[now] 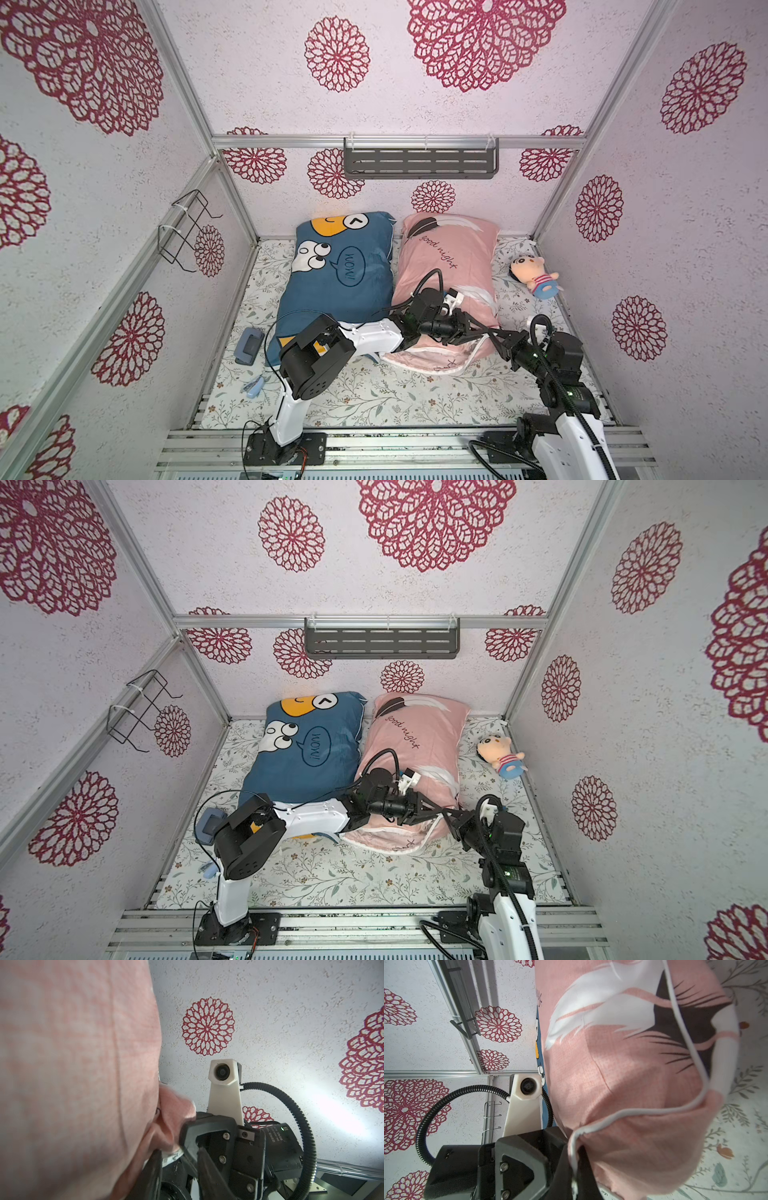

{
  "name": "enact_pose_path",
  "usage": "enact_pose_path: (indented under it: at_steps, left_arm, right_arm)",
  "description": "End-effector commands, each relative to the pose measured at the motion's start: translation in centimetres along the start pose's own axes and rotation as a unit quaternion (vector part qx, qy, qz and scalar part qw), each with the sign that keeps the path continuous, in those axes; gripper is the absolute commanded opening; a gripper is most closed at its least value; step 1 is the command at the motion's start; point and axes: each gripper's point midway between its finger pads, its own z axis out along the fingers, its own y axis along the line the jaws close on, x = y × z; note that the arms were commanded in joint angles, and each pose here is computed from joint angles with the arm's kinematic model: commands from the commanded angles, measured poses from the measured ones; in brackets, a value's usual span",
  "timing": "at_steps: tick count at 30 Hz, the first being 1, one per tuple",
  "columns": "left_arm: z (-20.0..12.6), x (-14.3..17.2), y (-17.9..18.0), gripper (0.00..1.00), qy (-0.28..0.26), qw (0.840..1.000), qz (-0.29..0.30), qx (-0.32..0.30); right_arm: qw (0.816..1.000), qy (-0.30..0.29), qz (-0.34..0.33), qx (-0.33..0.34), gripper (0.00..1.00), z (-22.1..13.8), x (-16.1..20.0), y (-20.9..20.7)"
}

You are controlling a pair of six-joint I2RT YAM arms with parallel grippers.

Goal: Zip up pillowcases
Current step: Zip the zipper on the pillowcase.

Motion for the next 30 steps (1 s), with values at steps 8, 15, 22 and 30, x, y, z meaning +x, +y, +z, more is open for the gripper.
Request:
enact_pose_path:
  at_steps: [8,15,22,30]
  left_arm:
    - [-0.1,-0.1,-0.4,0.22,-0.004,1.0,0.001,0.01]
    - [0.2,0.2,-0.5,0.24,0.003,1.0,0.002,0.013]
    - [0.6,0.6,-0.2,0.25,0.011,1.0,-0.002,0.013]
    - [0.9,0.8,-0.2,0.23,0.018,1.0,-0.002,0.012]
  right_arm:
    - [1.0,-0.01,-0.014,0.0,0.0,-0.3,-0.3,0.2]
    - [1.0,-0.012,-0.015,-0.003,0.0,-0.4,-0.3,0.4]
    - [1.0,-0.017,-0.015,-0.004,0.0,-0.5,-0.6,0.7]
    - [1.0,-0.018,-0.014,-0.009,0.0,-0.3,-0.8,1.0]
